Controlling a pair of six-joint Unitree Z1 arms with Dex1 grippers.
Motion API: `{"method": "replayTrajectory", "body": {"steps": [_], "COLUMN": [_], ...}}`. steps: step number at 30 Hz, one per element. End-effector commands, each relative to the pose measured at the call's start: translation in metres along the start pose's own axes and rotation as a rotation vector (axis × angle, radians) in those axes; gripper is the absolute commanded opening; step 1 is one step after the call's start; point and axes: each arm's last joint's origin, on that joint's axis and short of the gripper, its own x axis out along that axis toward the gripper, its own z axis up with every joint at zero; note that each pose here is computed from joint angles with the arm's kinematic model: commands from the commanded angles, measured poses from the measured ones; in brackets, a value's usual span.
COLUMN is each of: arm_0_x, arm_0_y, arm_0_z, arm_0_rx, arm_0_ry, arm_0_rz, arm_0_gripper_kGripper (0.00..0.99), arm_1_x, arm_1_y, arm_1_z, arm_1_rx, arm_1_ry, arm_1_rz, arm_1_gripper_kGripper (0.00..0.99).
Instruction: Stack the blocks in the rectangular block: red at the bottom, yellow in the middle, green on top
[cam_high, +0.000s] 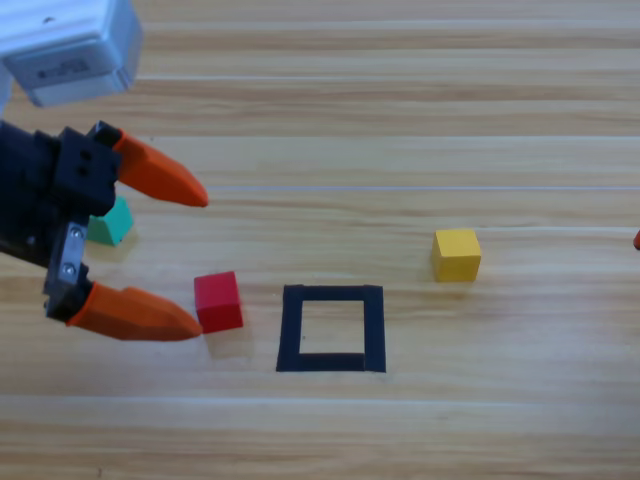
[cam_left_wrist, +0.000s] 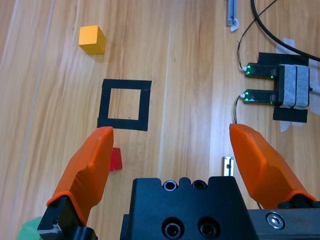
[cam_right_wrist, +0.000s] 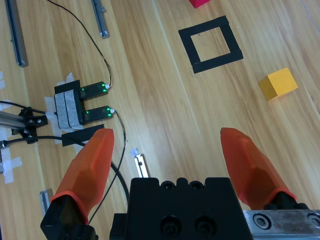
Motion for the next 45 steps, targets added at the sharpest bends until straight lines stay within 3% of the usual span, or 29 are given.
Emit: {"method": "replayTrajectory", "body": {"steps": [1,9,12,14,17,22,26,30,35,38,42,45], "arm_0_x": [0.010,0.012,0.012,0.012,0.010,0.008,0.020,0.043,0.066,0.080,0.120,0.165], "arm_0_y": [-0.003,-0.002,-0.001,0.002,0.015,0.033,0.046,0.054,0.060,0.073,0.109,0.131], "arm_0_z": [-0.005,-0.005,-0.006,-0.006,-0.003,0.003,0.001,-0.007,-0.015,-0.006,0.020,0.020], "arm_0_rx": [-0.013,-0.022,-0.043,-0.096,-0.283,-0.623,-0.883,-1.063,-1.210,-1.268,-1.356,-1.384], "arm_0_ry": [0.034,0.041,0.054,0.075,0.111,0.114,0.147,0.234,0.317,0.379,0.569,0.715], "arm_0_rz": [-0.029,-0.026,-0.006,0.054,0.259,0.507,0.649,0.702,0.709,0.713,0.752,0.776], "arm_0_gripper_kGripper": [0.990,0.990,0.990,0.990,0.990,0.990,0.990,0.990,0.990,0.990,0.990,0.990], "arm_1_x": [0.010,0.014,0.020,0.021,0.022,0.043,0.080,0.102,0.130,0.139,0.154,0.164], "arm_1_y": [0.003,-0.002,-0.015,-0.022,-0.034,-0.058,-0.083,-0.100,-0.115,-0.122,-0.128,-0.131], "arm_1_z": [-0.004,0.001,0.006,0.009,0.017,0.033,0.037,0.039,0.038,0.042,0.045,0.048], "arm_1_rx": [-0.015,0.036,0.144,0.237,0.389,0.566,0.734,0.804,0.862,0.891,0.917,0.946], "arm_1_ry": [0.020,0.020,0.041,0.017,-0.038,-0.105,-0.082,-0.055,-0.001,0.025,0.093,0.131], "arm_1_rz": [0.028,0.026,-0.092,-0.210,-0.351,-0.441,-0.459,-0.516,-0.506,-0.502,-0.509,-0.524], "arm_1_gripper_kGripper": [0.939,0.939,0.939,0.939,0.939,0.939,0.939,0.939,0.939,0.939,0.945,0.969]}}
